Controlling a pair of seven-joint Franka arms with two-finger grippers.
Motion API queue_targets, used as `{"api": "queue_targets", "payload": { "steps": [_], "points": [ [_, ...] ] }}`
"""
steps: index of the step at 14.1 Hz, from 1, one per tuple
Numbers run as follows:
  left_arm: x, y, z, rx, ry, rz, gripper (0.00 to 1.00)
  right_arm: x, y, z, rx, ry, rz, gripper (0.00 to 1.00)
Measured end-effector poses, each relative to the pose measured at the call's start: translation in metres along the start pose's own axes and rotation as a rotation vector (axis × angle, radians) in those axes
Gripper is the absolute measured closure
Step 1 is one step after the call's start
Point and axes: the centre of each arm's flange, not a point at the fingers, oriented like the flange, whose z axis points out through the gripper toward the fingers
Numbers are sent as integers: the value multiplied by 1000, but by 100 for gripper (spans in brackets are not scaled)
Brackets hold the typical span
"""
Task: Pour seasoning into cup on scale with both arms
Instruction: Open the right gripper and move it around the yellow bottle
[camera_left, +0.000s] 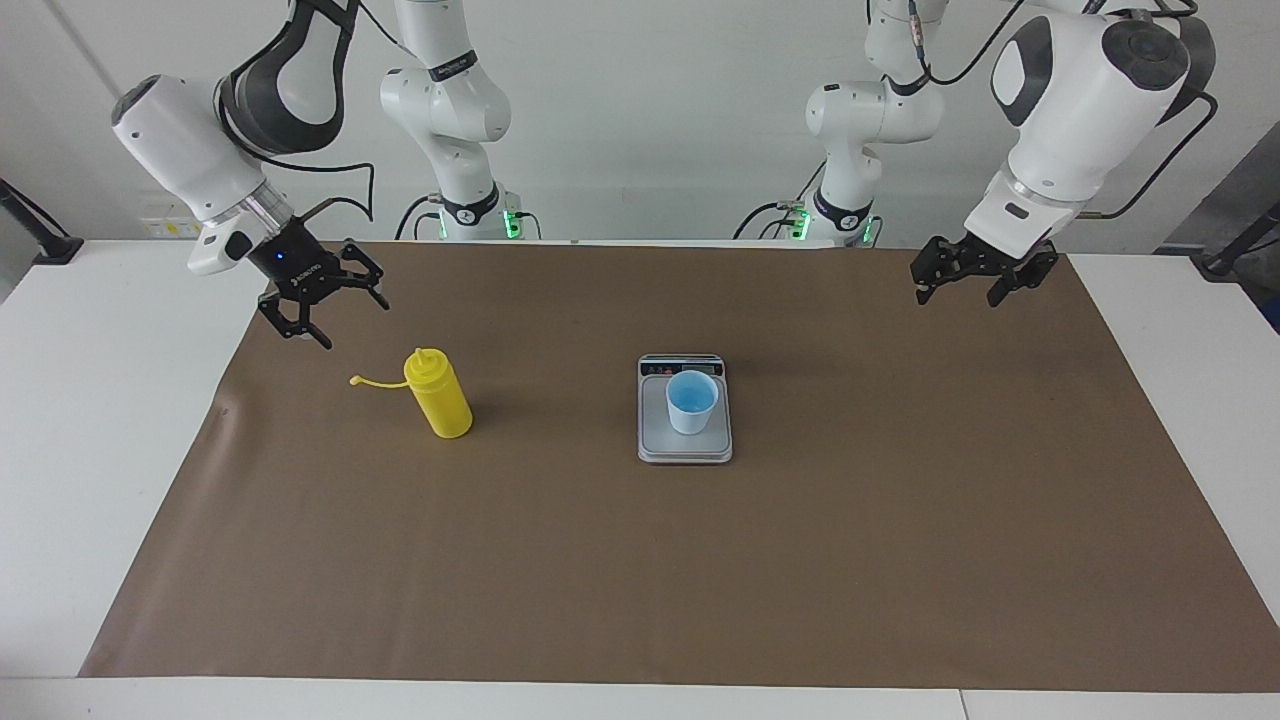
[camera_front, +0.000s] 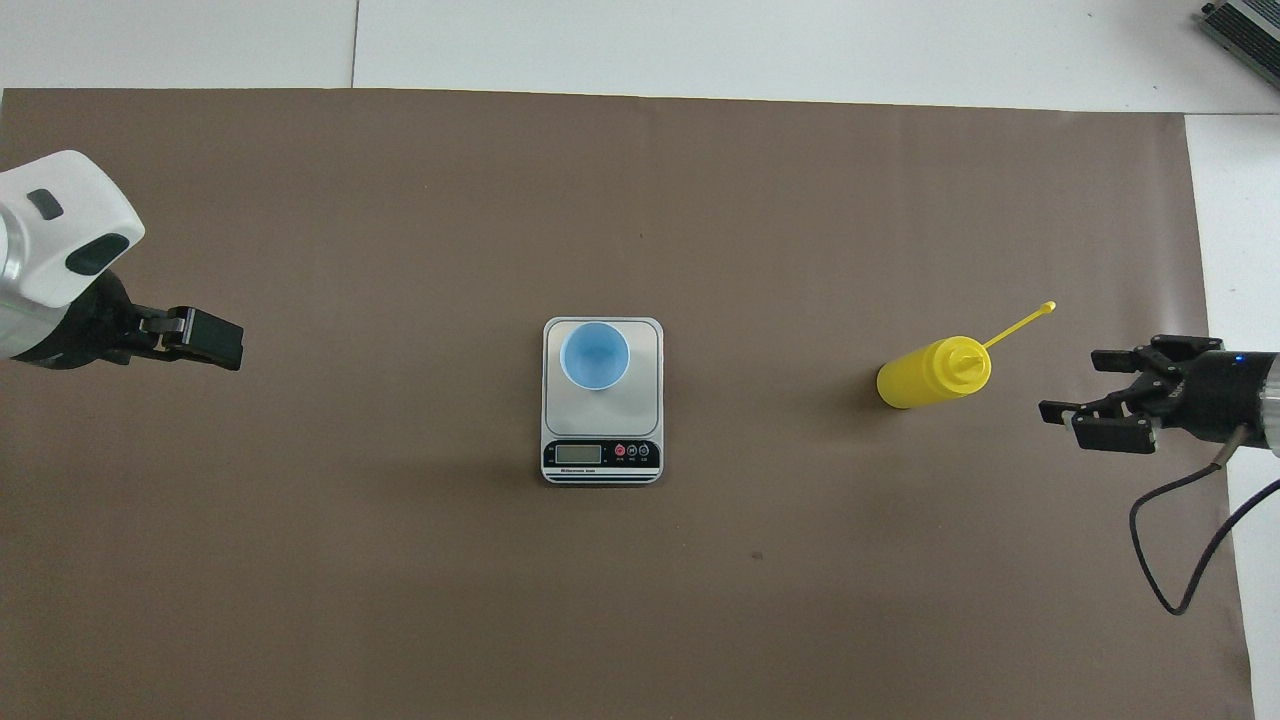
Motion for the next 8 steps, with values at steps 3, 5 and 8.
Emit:
{"api": "queue_targets", "payload": {
  "steps": [3, 5, 8],
  "points": [
    [-3, -12, -3, 1, 2, -14, 0, -34, 22, 31, 46, 124, -183, 0],
    [-3, -22, 0, 0, -2, -31, 0, -48, 38, 53, 64, 187, -278, 0],
    [-1, -27, -1, 2, 15, -41, 0, -57, 49, 83, 93, 272, -352, 0]
  ]
}}
